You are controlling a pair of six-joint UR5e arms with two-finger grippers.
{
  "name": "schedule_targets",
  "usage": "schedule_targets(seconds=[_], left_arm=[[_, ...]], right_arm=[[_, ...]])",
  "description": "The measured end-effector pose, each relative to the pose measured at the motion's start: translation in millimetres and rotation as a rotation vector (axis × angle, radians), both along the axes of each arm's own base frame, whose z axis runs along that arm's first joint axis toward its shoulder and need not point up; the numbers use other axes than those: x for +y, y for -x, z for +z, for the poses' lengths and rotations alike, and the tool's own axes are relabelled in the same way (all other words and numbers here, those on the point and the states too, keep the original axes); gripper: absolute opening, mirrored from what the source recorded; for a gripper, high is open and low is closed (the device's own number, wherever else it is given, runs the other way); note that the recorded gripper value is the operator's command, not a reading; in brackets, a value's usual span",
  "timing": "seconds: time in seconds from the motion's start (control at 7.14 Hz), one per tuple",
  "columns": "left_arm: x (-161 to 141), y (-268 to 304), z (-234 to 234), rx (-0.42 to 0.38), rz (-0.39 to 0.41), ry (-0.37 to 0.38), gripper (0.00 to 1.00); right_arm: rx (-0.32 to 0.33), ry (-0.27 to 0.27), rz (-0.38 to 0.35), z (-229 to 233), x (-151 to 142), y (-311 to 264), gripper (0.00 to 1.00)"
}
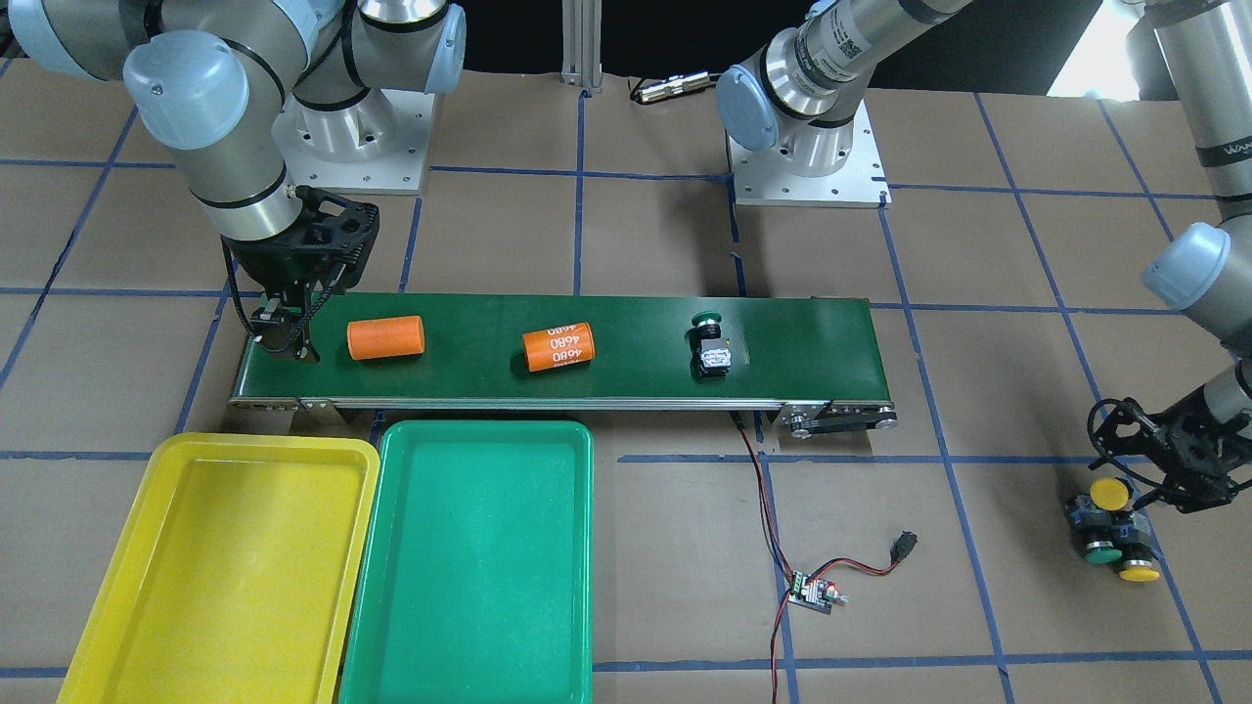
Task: Sort buttons by color to trays
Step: 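Return the left gripper to the pile and grasp the yellow button, then place the yellow button on the belt with the left gripper while the right hovers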
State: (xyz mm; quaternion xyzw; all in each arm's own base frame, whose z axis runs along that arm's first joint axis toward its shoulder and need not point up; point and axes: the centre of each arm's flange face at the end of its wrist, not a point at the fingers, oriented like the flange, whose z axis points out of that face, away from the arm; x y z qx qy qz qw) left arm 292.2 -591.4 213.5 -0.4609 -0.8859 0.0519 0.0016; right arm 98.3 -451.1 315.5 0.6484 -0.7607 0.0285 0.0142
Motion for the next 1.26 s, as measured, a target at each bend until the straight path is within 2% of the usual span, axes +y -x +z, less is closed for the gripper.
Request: schedule_targets(seconds=[0.14,0.28,0.42,0.7,0.98,1.26], left_arm=[[-0.3,0.5,-0.6,0.006,0.001,0.003,0.51],[0.0,1.2,-2.0,0.01,0.004,0.003,0.22],[0.4,1.7,-2.9,0.013,0.006,0.001,0.09],[-0.5,1.6,-0.1,0.015,0.017,0.008,0.08],[-3.1,7.1,28.1,0.01,0.066,0.036,0.08],[3.9,37.6,72.0,0.037,0.178,0.006,0.09]], right_arm=[[-0.008,-0.005,-0.137,-0.3,0.6,-0.1,1.0],[-0.017,-0.009,-0.281,-0.4,1.0,-0.3,1.0],[-0.026,-0.011,-0.417,0.0,1.4,-0.6,1.0],[-0.038,-0.007,-0.664,3.2,2.2,-6.2,1.0],[-0.058,-0.004,-0.934,6.6,1.8,-10.6,1.0],[-0.068,-0.015,-1.097,6.7,4.2,-11.4,1.0]])
